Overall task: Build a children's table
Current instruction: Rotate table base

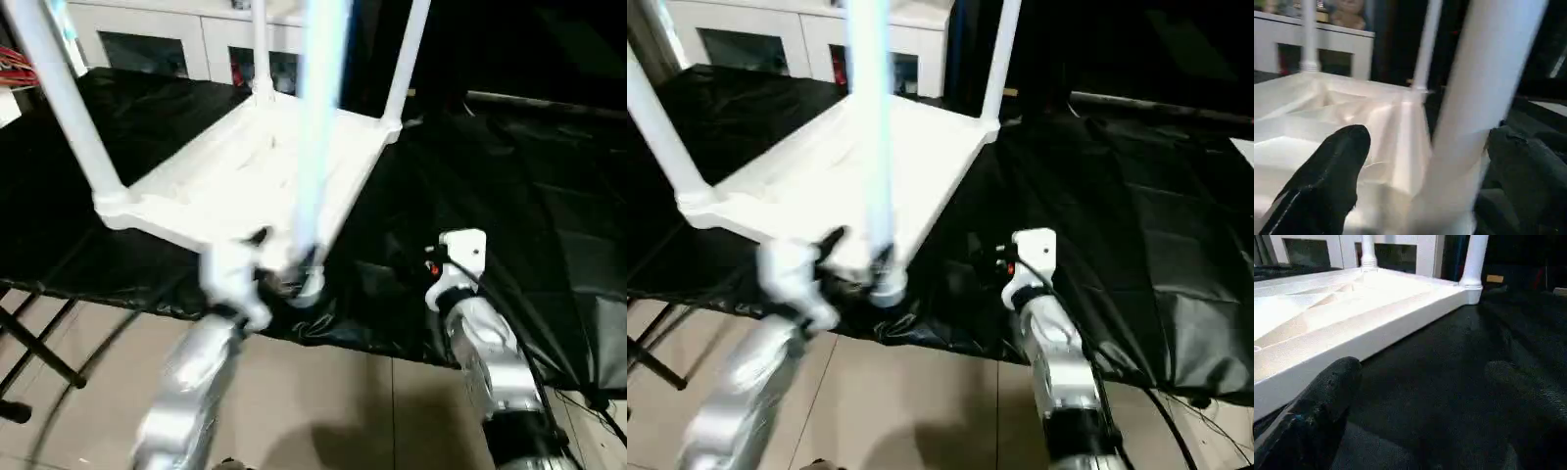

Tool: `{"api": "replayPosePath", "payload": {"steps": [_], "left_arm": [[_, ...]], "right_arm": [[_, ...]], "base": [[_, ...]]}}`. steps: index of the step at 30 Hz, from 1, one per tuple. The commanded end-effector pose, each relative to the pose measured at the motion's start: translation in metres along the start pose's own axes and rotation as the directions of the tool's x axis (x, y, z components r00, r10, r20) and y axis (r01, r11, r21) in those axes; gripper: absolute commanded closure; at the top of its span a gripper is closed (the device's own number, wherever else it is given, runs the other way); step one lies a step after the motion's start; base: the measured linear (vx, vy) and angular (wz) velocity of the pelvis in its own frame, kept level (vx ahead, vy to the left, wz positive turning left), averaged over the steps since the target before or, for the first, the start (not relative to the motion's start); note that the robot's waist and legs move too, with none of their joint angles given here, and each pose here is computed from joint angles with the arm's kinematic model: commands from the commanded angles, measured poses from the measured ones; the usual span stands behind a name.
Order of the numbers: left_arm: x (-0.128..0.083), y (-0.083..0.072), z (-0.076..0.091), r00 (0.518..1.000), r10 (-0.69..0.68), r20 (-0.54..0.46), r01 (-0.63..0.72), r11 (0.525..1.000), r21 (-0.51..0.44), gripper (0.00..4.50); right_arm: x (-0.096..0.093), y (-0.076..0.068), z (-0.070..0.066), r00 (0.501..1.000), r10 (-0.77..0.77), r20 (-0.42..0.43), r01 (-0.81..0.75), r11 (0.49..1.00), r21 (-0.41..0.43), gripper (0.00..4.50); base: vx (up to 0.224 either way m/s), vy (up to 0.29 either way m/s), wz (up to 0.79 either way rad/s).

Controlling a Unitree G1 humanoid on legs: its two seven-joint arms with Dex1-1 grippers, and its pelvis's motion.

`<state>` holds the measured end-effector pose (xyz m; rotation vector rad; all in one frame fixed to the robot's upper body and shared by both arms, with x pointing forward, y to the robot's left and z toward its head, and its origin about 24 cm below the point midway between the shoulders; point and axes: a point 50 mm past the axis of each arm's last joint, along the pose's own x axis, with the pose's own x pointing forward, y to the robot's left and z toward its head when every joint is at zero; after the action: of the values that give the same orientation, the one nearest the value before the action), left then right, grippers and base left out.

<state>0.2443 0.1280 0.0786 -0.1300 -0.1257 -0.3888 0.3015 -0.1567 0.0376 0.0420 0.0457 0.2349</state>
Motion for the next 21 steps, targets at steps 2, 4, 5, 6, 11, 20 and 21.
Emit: {"api": "replayPosePath", "payload": {"steps": [2,4,5,6,11,20,21], "left_arm": [[-0.015,0.003,0.001,0.998,0.059,-0.003,-0.059,0.998,0.007,0.12],[-0.025,0.007,-0.003,0.99,0.138,-0.034,-0.138,0.99,0.018,0.12],[-0.027,0.008,-0.003,0.987,0.157,-0.041,-0.156,0.987,0.022,0.12],[-0.033,0.01,-0.003,0.978,0.205,-0.039,-0.205,0.979,0.01,0.12],[-0.045,0.016,-0.001,0.947,0.318,-0.055,-0.315,0.948,0.054,0.12],[-0.056,0.043,0.005,0.885,0.458,-0.081,-0.446,0.885,0.136,0.12],[-0.056,0.046,0.004,0.882,0.464,-0.09,-0.449,0.882,0.144,0.12]], "right_arm": [[-0.006,-0.001,0.005,1.0,-0.006,0.003,0.006,1.0,-0.012,0.0],[-0.01,-0.002,0.008,1.0,0.007,-0.009,-0.007,1.0,-0.029,0.0],[-0.011,-0.003,0.008,1.0,0.011,-0.012,-0.011,0.999,-0.03,0.0],[-0.013,-0.003,0.01,1.0,0.022,-0.018,-0.023,0.999,-0.04,0.0],[-0.019,0.002,0.012,0.996,0.071,-0.049,-0.074,0.995,-0.063,0.0],[-0.024,0.019,0.012,0.994,0.086,-0.065,-0.087,0.996,-0.015,0.0],[-0.023,0.021,0.012,0.994,0.093,-0.064,-0.094,0.995,-0.013,0.0]], "base": [[0.0,0.0,0.0],[0.0,0.0,0.0],[0.0,0.0,0.0],[0.0,0.0,0.0],[0.0,0.0,0.0],[0.0,0.0,0.0],[0.0,0.0,0.0]]}}
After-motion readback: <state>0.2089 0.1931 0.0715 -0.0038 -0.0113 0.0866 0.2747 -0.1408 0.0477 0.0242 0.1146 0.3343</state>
